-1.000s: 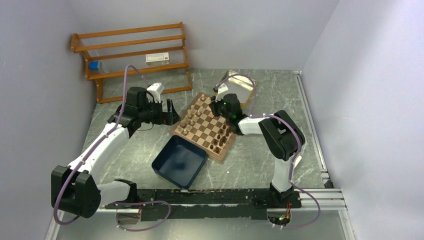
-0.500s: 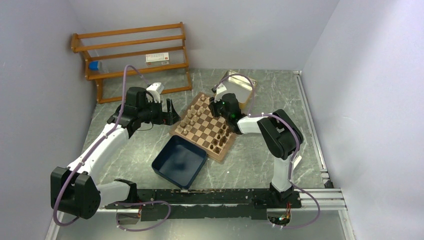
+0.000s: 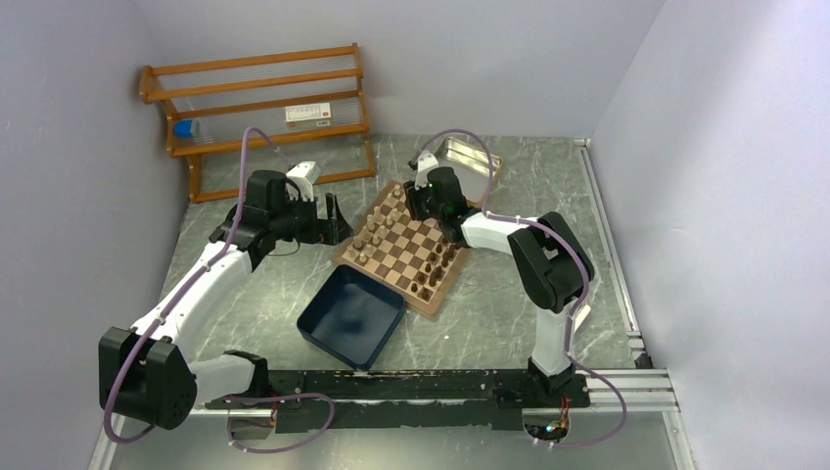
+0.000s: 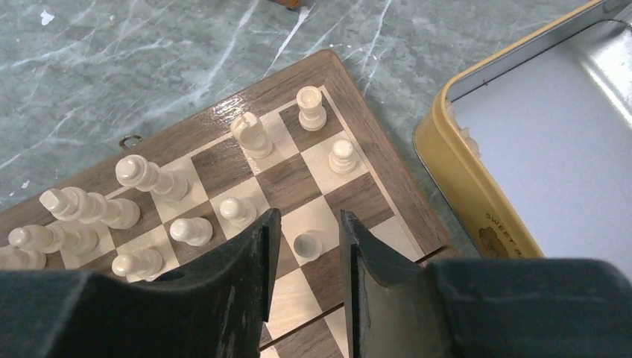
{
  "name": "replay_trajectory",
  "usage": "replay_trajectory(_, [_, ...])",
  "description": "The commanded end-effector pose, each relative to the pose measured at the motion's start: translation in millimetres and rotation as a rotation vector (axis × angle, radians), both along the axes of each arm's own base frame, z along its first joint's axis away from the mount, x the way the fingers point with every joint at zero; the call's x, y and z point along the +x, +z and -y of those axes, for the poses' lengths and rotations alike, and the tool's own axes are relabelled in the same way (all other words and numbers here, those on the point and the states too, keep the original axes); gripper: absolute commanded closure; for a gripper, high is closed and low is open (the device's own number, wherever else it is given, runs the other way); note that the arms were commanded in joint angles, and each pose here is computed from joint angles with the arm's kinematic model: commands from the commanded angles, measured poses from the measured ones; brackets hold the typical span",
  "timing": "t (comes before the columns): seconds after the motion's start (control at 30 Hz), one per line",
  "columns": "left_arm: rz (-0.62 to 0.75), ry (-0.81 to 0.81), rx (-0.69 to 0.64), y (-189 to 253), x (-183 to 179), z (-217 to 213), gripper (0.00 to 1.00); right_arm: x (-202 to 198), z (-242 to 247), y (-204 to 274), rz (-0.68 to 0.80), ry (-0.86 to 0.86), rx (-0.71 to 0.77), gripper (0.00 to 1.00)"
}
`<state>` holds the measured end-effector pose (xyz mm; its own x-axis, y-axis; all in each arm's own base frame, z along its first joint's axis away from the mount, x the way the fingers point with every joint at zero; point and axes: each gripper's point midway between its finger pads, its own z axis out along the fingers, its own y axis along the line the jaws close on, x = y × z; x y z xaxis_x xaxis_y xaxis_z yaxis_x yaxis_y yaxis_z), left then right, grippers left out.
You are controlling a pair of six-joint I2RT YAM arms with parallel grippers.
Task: Set up the chess pieces on the board
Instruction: Place the chess piece on the chessboard.
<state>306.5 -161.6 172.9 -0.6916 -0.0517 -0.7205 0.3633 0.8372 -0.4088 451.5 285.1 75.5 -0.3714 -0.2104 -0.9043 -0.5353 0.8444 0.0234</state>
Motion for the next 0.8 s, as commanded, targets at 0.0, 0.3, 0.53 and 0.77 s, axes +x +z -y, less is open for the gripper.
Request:
replay_trajectory(0.0, [0.039, 0.007, 0.0, 8.2, 2.8, -4.2, 0.01, -4.8, 4.3, 7.0, -0.054, -0.007, -0.05, 0.61])
replay_trajectory(0.3, [0.041, 0.007, 0.001, 8.7, 2.5, -4.6, 0.01, -5.1, 4.6, 4.2, -0.123, -0.008, -0.091, 0.68])
replay_trajectory(0.53, [0.046, 0.006, -0.001, 9.9, 2.1, -4.4, 0.01, -0.9, 2.6, -0.2, -0.132, -0.006, -0.101, 0.68])
replay_trajectory(0.77, [0.042, 0.004, -0.003, 9.3, 1.7, -3.9, 0.01, 1.7, -2.7, -8.4, -0.15, 0.009, -0.102, 0.71])
